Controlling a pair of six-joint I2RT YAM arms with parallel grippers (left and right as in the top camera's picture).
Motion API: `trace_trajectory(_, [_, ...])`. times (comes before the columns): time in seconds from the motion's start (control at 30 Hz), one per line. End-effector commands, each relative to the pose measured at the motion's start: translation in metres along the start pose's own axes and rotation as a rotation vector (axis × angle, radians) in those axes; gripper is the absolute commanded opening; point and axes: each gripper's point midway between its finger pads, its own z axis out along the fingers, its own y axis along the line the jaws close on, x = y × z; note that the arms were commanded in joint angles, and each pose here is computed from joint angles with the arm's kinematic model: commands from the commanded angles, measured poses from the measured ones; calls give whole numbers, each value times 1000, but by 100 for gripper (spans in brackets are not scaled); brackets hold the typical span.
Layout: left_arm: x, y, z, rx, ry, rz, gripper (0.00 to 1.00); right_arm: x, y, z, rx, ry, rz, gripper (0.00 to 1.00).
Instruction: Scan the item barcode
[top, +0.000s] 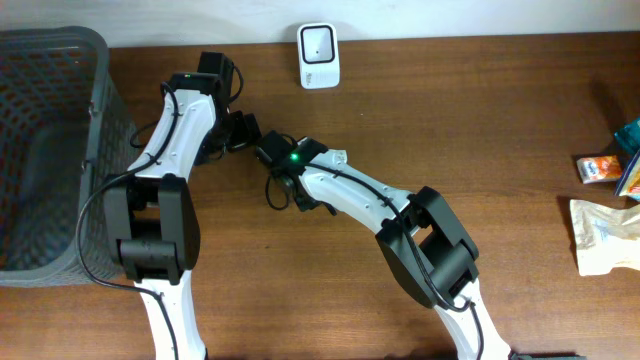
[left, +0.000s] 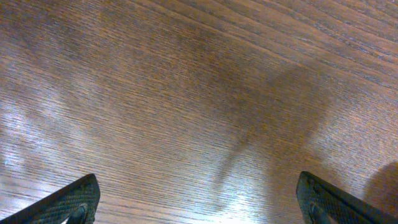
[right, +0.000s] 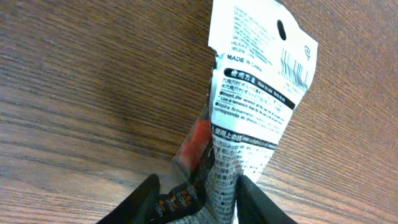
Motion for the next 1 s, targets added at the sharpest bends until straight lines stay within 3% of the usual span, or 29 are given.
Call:
trace_trajectory(0.0, [-1, -1, -12, 4, -25, 6, 99, 2, 7, 3, -26, 13, 9, 34])
trace_trajectory(0.3, [-1, -1, -12, 5, -25, 7, 99, -18, -1, -27, -89, 10, 85, 31])
trace_trajectory(0.47, [-1, -2, -12, 5, -25, 7, 99, -37, -6, -51, -283, 29, 162, 28])
trace_trajectory(0.73, [-1, -1, -12, 5, -25, 7, 99, -37, -33, -54, -748, 157, 328, 27])
trace_trajectory(0.97, [-1, -2, -12, 5, -25, 7, 99, -6, -99, -21, -821, 285, 531, 28])
